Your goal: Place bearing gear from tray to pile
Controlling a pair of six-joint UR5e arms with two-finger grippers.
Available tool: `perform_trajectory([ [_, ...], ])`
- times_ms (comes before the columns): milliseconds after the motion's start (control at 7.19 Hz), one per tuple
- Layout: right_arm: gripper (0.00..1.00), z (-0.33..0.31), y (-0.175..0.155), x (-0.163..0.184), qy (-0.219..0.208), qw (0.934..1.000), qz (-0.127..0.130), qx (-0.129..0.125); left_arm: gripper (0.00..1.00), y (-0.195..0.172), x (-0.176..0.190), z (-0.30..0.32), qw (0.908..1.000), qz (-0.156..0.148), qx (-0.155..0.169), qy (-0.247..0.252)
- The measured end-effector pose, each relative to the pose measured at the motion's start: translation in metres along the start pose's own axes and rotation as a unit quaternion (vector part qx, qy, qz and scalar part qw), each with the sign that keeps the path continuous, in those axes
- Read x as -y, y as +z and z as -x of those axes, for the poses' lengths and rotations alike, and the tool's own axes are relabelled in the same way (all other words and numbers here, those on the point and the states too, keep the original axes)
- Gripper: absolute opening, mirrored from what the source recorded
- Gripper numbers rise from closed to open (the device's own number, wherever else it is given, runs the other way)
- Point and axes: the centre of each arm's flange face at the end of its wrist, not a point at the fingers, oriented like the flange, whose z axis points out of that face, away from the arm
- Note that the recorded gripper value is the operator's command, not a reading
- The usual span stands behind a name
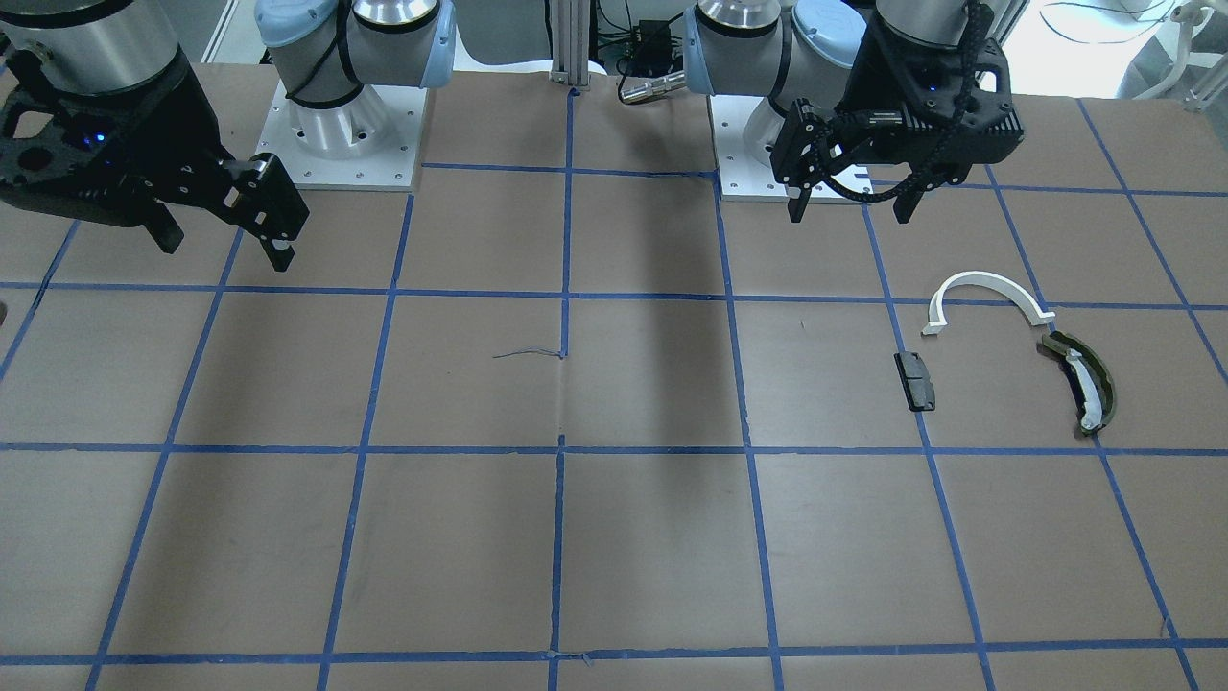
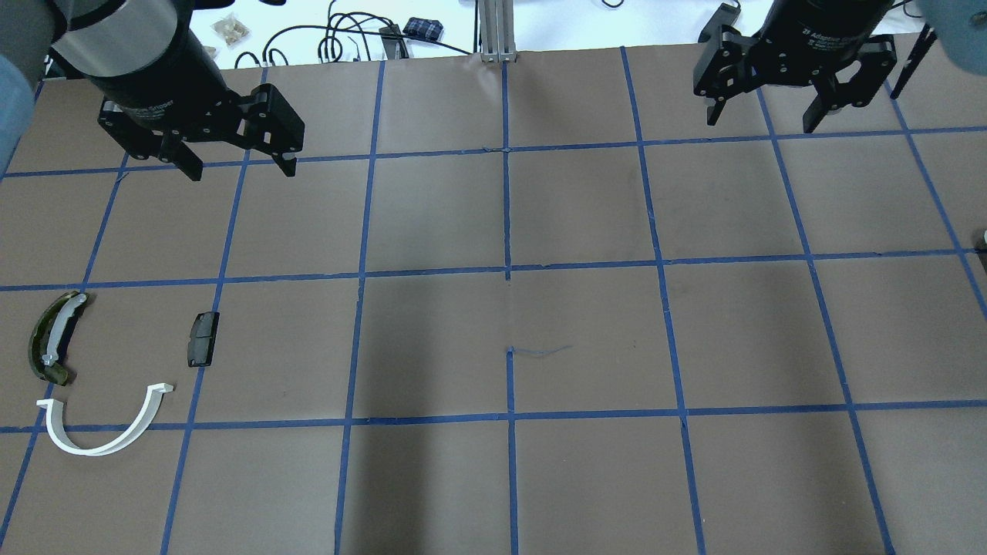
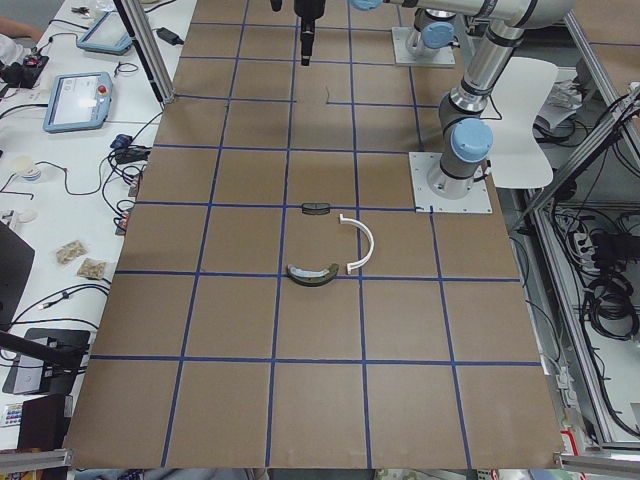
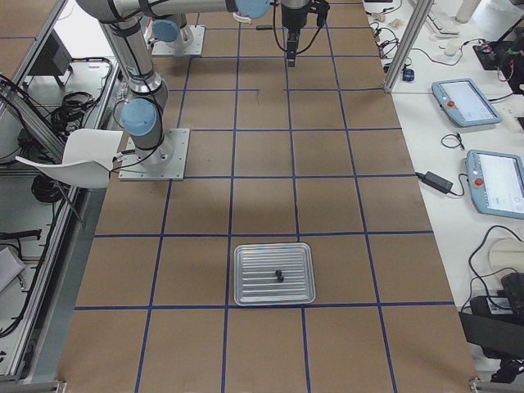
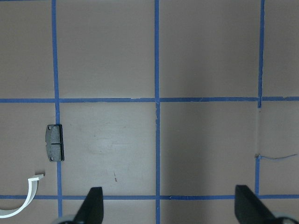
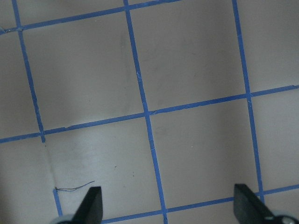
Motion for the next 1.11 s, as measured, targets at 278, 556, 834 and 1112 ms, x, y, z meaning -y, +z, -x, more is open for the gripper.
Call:
perform_trajectory([
  [278, 1.00, 0.000, 0.002, 0.000, 0.002, 1.0000, 0.001, -0.001, 1.00, 0.001, 0.004, 0.000, 1.0000, 0.003, 0.009, -0.001],
  [556, 1.00, -0.002, 0.001, 0.000, 0.003, 1.0000, 0.002, -0.006, 1.00, 0.003, 0.004, 0.000, 0.9999, 0.005, 0.009, -0.002],
  [834, 1.00, -0.004, 0.003, 0.001, 0.002, 1.0000, 0.003, -0.009, 1.00, 0.004, 0.005, -0.002, 1.0000, 0.005, 0.002, -0.001],
  [1112, 1.00, -0.043, 0.006, 0.016, -0.021, 0.9997, 0.006, -0.015, 1.00, 0.004, 0.005, -0.003, 1.0000, 0.004, -0.001, 0.003],
])
